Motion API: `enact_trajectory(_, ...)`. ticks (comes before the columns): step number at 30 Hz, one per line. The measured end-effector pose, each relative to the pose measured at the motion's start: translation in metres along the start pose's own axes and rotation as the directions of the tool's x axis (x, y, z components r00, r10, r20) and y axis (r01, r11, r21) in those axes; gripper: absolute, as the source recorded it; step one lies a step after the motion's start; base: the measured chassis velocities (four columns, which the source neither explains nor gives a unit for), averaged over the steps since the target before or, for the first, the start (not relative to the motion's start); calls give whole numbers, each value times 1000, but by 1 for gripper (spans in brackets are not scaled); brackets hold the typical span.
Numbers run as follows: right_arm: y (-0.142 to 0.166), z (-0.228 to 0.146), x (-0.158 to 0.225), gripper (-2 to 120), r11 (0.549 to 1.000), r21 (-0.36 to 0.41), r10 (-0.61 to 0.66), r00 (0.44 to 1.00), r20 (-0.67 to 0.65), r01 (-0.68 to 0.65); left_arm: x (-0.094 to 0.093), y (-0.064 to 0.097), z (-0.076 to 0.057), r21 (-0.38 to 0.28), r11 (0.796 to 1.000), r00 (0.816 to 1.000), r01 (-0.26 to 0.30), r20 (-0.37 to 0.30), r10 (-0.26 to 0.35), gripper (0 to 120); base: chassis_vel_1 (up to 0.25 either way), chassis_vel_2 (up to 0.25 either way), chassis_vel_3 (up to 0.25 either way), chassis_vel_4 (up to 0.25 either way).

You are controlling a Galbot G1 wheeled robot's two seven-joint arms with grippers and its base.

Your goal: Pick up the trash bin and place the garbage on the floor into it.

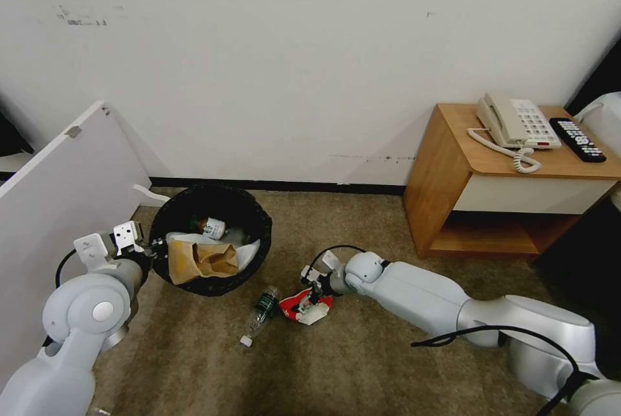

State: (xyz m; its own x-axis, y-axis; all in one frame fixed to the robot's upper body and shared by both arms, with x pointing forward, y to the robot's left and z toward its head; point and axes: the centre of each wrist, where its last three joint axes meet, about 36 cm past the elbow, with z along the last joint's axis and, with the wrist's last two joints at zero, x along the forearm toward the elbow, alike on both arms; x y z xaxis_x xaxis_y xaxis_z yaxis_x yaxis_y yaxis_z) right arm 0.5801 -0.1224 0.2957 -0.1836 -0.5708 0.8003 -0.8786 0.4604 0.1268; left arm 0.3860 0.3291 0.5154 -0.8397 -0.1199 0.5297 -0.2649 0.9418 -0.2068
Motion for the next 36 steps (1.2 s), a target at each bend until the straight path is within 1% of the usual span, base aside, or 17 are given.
enact_trajectory(6, 5, -20, 14, 100, 999, 34, -2, 1000, 15, 2, 0, 0, -1, 0, 1000, 1000, -2, 5, 2, 1, 0, 0, 0, 0)
enact_trajectory(12, 14, -25, 18, 100, 999, 43, -15, 1000, 17, 14, 0, 0, -1, -1, 1000, 1000, -2, 4, 2, 1, 0, 0, 0, 0)
enact_trajectory(16, 28, -26, 11, 100, 998, 54, -31, 999, 10, 31, 2, 1, 0, -2, 1000, 1000, 2, 5, -2, 1, 0, 0, 0, 0)
enact_trajectory(18, 30, -26, 9, 100, 998, 55, -34, 999, 9, 33, 2, 1, 0, -2, 1000, 1000, 2, 6, -2, 1, 0, 0, 0, 0)
enact_trajectory(20, 44, -27, -2, 100, 997, 59, -50, 999, 5, 50, 3, 2, 1, -1, 1000, 1000, 5, 5, -5, 1, 0, 0, 0, 0)
enact_trajectory(22, 47, -28, -5, 100, 997, 60, -54, 999, 5, 54, 4, 3, 1, -1, 1000, 1000, 6, 5, -6, 1, 0, 0, 0, 0)
enact_trajectory(29, 55, -17, -19, 100, 998, 41, -55, 998, -14, 55, 5, 3, 3, 0, 1000, 1000, 8, 5, -8, 1, 0, 0, 0, 0)
enact_trajectory(36, 54, -1, -19, 100, 999, 22, -46, 999, -27, 46, 4, 3, 2, 2, 1000, 1000, 8, 6, -8, 0, 0, 0, 0, 0)
